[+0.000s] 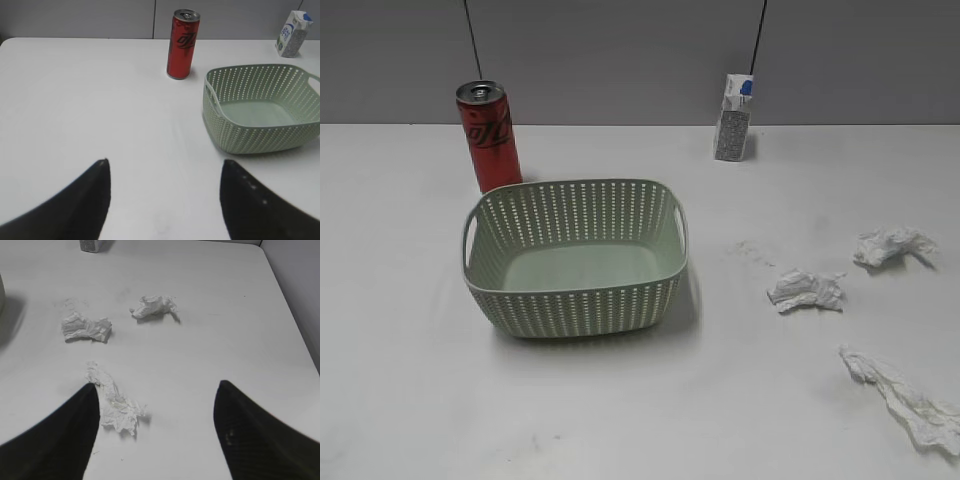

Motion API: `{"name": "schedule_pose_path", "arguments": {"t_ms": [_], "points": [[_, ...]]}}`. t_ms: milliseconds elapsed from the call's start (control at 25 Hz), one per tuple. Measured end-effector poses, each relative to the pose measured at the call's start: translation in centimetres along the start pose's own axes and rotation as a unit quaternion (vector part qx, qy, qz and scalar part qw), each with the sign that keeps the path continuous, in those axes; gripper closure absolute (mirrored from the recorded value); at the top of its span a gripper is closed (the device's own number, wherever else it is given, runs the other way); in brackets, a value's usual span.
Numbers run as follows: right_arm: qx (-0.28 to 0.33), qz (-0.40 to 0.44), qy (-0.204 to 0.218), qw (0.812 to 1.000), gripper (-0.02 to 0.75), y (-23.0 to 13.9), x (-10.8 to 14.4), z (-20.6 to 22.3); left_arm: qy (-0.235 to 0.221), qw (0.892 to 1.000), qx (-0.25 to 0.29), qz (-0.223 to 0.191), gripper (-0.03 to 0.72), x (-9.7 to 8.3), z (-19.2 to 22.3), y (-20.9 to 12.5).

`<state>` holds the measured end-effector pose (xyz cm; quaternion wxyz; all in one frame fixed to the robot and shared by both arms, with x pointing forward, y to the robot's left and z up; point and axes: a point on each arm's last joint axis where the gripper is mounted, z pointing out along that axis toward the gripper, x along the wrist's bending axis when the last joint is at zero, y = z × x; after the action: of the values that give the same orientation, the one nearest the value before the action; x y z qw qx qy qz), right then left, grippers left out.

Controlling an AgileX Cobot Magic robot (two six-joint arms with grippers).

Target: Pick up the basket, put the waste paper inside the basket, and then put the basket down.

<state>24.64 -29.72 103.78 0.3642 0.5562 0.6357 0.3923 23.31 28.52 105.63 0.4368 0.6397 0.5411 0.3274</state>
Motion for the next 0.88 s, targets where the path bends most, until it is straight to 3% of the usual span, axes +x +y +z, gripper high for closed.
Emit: {"name": "schedule_pose_path", "arguments": {"t_ms": [560,760,880], "points": [[0.000,0.000,0.000,1.000,0.197,0.0,0.0,0.0,-0.006,1.000,-0.006,-0.004,0.167,-0.1,0.0,0.2],[0.000,0.000,0.000,1.000,0.197,0.0,0.0,0.0,-0.032,0.998,-0.026,-0.043,0.167,-0.2,1.5,3.1],[0.000,0.000,0.000,1.000,0.197,0.0,0.0,0.0,-0.042,0.997,0.007,-0.072,0.167,0.1,4.1,5.1]]}}
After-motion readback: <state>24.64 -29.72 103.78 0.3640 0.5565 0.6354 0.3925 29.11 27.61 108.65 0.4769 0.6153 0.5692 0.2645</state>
